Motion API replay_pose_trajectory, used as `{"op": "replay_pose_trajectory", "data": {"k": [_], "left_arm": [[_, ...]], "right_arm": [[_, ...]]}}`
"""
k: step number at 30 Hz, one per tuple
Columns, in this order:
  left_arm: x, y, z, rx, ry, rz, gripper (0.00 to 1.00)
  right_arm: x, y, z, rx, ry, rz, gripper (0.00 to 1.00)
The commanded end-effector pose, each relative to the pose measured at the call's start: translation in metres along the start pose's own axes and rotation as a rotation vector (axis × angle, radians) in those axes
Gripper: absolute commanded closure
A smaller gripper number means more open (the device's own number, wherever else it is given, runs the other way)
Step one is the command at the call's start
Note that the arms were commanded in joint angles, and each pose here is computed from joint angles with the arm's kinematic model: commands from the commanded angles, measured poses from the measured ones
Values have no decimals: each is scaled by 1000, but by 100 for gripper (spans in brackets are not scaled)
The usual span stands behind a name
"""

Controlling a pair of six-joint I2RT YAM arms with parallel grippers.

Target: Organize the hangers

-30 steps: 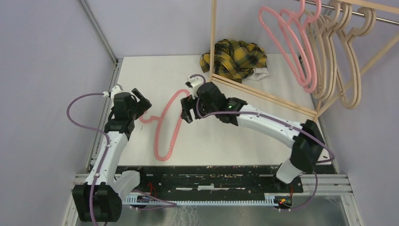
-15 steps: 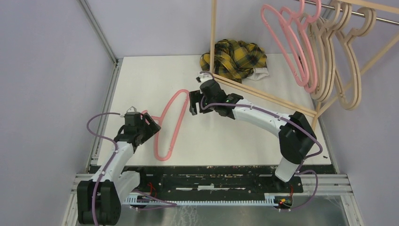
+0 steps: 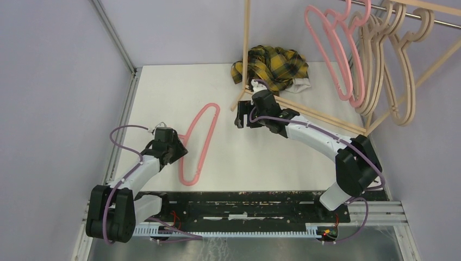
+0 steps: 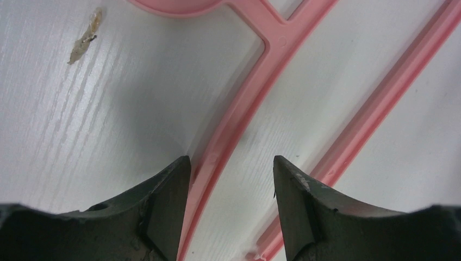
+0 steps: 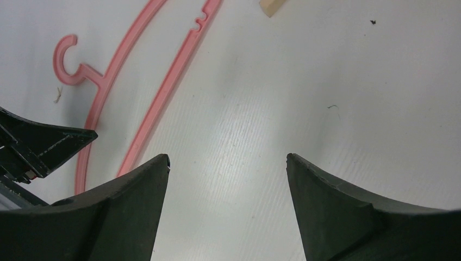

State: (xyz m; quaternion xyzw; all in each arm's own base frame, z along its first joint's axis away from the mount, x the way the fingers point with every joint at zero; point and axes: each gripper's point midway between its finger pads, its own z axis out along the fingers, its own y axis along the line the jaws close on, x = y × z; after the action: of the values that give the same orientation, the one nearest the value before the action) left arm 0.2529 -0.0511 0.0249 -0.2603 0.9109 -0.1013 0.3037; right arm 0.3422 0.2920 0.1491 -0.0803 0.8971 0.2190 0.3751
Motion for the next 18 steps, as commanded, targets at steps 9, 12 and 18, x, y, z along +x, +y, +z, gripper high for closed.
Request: {"op": "replay_pose_trajectory", "data": {"k": [9,12,18], "left_arm": [[9,-5,9,-46,-16,30,97],[10,-24,8,5,-27,27,97],[12,-71,3,99,-27,57,97]], "right_arm": [[-1,-10,-7,-64,-51,74,13],[4,-11,-7,-72,-35,69,14],[8,-11,-12,-77,-31,64,15]]}}
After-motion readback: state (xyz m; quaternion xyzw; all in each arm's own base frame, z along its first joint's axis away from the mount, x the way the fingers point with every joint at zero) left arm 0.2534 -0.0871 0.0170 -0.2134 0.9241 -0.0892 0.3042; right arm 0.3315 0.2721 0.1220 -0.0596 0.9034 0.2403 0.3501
